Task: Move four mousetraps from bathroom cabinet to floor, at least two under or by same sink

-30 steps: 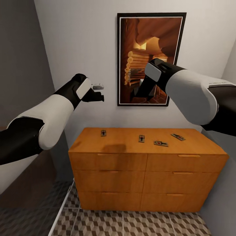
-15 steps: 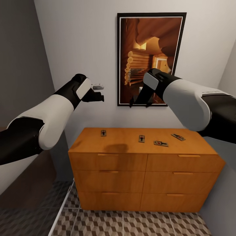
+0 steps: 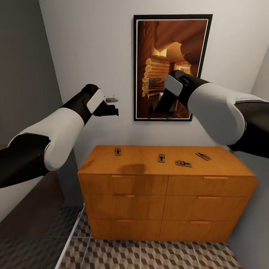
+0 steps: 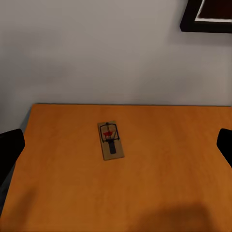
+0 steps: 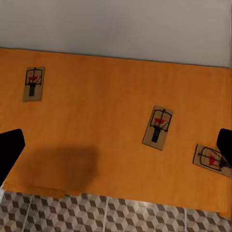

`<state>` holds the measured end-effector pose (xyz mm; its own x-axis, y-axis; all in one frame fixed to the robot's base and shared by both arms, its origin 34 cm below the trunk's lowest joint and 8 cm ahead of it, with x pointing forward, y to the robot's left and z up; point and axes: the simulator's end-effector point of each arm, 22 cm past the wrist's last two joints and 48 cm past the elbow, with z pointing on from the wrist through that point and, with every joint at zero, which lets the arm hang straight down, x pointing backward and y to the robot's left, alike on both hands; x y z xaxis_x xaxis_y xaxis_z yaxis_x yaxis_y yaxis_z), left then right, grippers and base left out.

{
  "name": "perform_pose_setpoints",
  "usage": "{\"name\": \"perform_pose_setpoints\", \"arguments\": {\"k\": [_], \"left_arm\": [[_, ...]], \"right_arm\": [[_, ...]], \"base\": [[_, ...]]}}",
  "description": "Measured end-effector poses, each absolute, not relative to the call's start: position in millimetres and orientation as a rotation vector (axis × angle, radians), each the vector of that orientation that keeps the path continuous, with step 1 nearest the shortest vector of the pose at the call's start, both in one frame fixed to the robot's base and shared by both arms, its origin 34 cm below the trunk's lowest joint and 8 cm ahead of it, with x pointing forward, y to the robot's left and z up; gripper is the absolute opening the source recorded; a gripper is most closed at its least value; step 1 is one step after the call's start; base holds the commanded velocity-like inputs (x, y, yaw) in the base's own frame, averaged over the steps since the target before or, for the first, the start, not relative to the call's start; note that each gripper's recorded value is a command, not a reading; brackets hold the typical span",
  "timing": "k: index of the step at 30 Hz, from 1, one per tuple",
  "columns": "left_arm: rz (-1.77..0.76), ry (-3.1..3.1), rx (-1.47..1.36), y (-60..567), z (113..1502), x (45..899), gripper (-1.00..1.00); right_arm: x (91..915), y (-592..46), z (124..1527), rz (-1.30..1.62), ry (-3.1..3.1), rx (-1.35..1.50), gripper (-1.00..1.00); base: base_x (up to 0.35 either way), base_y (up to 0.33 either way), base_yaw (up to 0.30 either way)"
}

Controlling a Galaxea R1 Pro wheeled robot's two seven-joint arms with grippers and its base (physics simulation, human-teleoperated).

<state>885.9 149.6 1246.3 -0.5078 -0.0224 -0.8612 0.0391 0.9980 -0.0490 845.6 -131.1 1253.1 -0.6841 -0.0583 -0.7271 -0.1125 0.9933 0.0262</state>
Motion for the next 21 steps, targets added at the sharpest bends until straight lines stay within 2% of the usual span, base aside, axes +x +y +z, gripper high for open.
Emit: {"name": "perform_pose_setpoints", "arguments": {"k": [9, 21], "left_arm": [[-0.074, 2.102, 0.011, 150, 1246, 886, 1.00], [-0.073, 2.102, 0.010, 151, 1247, 886, 1.00]], "right_arm": [[842, -118, 1289, 0.152, 2.272, -0.147, 1.00], [816, -100, 1412, 0.224, 2.089, -0.194, 1.00]], "base": [[0.000, 0.000, 0.000], [0.000, 0.000, 0.000]]}}
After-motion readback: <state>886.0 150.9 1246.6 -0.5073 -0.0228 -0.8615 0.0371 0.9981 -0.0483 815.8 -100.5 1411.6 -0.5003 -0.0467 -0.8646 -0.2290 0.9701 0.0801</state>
